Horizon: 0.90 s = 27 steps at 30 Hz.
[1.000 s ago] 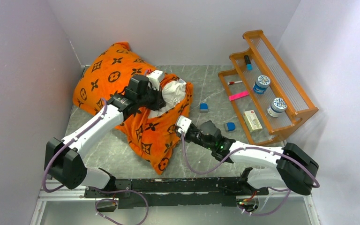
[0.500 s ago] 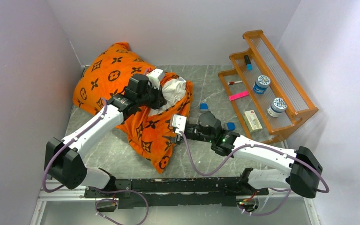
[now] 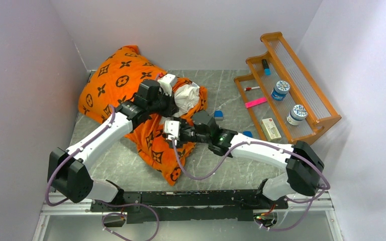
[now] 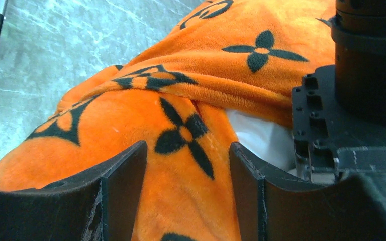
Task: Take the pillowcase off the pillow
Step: Remove the pillow from the pillowcase.
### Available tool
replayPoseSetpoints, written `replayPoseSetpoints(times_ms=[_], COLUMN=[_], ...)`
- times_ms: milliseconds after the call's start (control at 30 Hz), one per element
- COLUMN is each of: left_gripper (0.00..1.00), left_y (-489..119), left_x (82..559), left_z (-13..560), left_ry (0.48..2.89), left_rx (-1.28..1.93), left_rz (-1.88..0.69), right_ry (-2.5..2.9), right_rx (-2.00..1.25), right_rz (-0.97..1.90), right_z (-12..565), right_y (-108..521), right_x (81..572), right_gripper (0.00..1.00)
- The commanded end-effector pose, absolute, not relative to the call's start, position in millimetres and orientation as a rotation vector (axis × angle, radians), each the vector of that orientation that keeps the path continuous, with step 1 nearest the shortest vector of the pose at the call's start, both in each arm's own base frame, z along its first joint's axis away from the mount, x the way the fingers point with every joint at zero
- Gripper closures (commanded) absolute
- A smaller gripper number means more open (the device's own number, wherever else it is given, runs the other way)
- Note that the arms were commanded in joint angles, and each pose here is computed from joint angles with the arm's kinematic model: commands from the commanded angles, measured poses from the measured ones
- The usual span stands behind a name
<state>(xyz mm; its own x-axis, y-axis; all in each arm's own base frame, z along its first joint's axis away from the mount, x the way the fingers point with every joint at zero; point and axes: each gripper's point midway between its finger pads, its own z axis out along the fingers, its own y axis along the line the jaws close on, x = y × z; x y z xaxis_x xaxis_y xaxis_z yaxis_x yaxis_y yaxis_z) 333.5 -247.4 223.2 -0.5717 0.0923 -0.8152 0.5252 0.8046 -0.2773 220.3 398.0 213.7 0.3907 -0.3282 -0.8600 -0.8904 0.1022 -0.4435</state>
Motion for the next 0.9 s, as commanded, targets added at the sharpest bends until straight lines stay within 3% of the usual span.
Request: replayPoseSetpoints(times_ms=[0, 233, 400, 600, 767, 867], left_gripper=[0.95, 0.95, 0.95, 0.95, 0.95, 0.95], left_y=[-236, -236, -235, -233, -230, -230], left_x=[362, 360, 361, 362, 363, 364], left_z=[279, 281, 281, 282, 280, 279], left_ry=[1.911, 1.905, 1.905, 1.904, 1.908, 1.913], left_rx=[0.388, 0.391, 0.387, 0.379, 0.367, 0.366], left_rz=[-0.572, -0.579, -0.571, -0.561, -0.544, -0.538], right_ry=[1.098, 1.158, 1.234, 1.286, 1.335, 1.363], right_rx=[-1.466, -1.534, -1.634, -1.677, -1.755, -1.797], right_rz=[0.532, 0.569, 0.646, 0.747, 0.769, 0.788], right_z=[233, 210, 182, 170, 154, 147], right_y=[411, 419, 410, 390, 374, 367], right_x=[236, 236, 216, 182, 156, 141], right_gripper=[0.36, 0.41, 0.57, 0.88, 1.00, 1.00])
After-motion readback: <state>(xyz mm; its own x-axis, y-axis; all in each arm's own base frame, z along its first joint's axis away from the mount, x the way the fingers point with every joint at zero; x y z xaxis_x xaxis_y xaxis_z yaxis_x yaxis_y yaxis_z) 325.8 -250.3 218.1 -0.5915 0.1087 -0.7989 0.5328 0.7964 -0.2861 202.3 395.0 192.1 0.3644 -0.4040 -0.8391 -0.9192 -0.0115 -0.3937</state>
